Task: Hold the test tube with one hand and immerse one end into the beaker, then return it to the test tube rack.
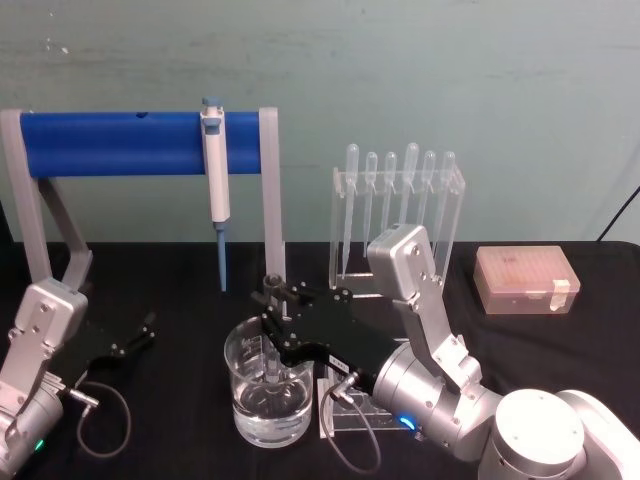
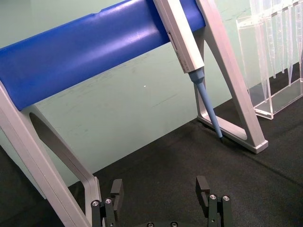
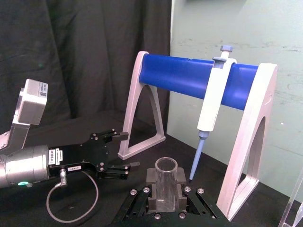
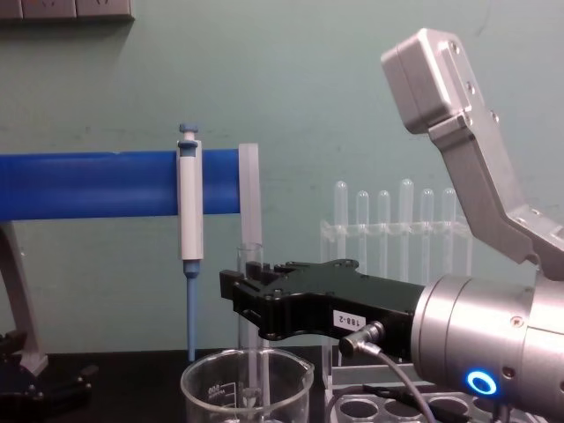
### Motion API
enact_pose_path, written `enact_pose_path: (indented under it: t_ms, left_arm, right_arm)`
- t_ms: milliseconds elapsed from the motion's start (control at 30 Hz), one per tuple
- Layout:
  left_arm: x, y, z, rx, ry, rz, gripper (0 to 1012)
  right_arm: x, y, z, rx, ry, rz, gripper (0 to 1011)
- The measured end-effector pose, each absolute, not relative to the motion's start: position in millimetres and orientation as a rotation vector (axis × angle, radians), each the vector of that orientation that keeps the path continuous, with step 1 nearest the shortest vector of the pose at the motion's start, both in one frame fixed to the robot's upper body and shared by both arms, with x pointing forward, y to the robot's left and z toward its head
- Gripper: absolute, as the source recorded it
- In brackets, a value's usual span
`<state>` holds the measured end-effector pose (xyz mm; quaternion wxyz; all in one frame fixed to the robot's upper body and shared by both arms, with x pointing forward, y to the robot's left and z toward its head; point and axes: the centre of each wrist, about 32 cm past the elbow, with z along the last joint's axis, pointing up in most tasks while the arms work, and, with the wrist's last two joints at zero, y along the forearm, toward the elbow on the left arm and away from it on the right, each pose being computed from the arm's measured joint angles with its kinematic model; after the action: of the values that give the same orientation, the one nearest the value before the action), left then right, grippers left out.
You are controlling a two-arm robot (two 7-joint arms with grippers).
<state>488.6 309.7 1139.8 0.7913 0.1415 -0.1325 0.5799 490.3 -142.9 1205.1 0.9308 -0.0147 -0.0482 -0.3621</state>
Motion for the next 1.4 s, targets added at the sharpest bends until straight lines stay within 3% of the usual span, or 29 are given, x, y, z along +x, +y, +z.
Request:
enact_pose_path:
  t_ms: [733,1400]
  left_arm:
    - [489,310,1140,0.304,-0.285,1.248,1000]
    - [489,310,1140,0.304,-0.285,1.248,1000]
  right_arm:
    - [487,-144,1215,-0.018,-0.138,-0.743,225]
    - [467,-158,1294,0.09,-0.257,-0.727,224]
